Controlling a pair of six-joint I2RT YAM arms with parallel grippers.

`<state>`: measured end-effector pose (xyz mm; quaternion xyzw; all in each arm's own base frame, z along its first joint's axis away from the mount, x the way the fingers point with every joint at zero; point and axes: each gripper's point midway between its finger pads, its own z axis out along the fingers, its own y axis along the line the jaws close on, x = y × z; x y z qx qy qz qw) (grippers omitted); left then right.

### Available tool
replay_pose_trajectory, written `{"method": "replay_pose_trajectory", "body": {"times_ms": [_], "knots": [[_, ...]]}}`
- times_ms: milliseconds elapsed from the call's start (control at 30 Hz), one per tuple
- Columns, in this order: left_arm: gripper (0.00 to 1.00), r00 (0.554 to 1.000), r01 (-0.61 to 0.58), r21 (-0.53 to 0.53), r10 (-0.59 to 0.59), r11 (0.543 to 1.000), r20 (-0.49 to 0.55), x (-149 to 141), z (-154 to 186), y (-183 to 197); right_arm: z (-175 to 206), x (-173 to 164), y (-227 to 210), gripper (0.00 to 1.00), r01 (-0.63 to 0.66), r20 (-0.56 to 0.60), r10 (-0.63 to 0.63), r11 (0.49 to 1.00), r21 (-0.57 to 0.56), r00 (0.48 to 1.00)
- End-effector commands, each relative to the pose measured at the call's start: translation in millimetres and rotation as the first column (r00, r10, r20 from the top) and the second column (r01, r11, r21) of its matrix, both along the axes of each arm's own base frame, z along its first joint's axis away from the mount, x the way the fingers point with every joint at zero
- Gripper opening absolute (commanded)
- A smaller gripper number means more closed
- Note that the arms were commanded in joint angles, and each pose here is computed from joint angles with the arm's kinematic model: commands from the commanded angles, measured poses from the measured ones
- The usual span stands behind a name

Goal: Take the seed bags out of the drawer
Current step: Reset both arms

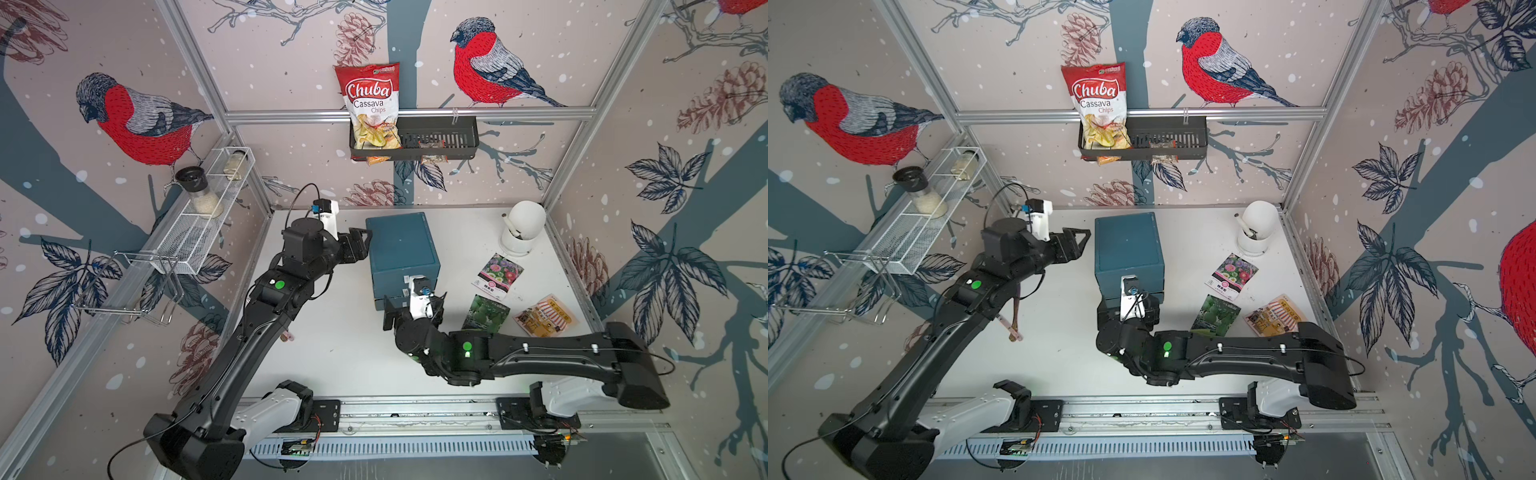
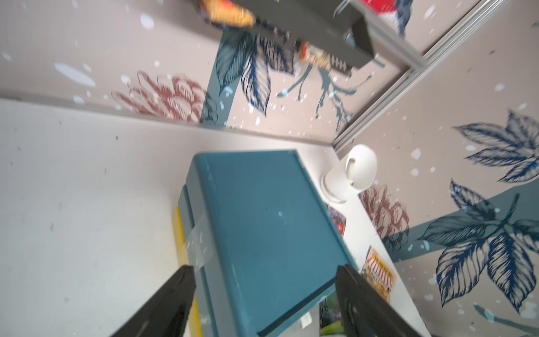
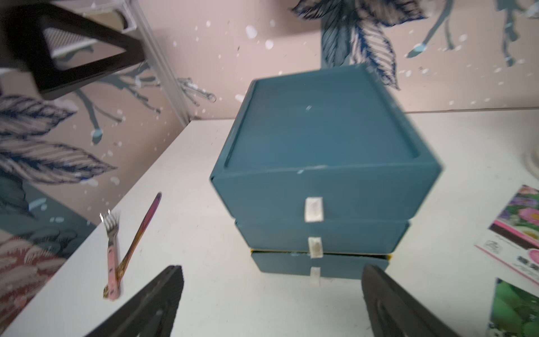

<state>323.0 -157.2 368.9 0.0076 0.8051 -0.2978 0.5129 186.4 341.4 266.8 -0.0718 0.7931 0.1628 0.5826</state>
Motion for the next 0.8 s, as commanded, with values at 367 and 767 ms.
{"method": "replay_pose_trajectory", "body": {"times_ms": [367, 767], "knots": [[0.93, 0.753, -0.635, -0.035, 0.628, 0.772, 0.198, -35.9, -46.7, 138.6, 2.8, 44.5, -219.1, 1.0, 0.397, 0.084, -0.416, 0.9, 0.182, 0.905], [0.97, 0.451, -0.884, 0.261, 0.855, 0.388, 0.256, -4.7, -176.2, 222.9, -128.5, 107.0, -369.7, 1.0, 0.691, -0.151, -0.685, 0.722, -0.01, 0.713]]}}
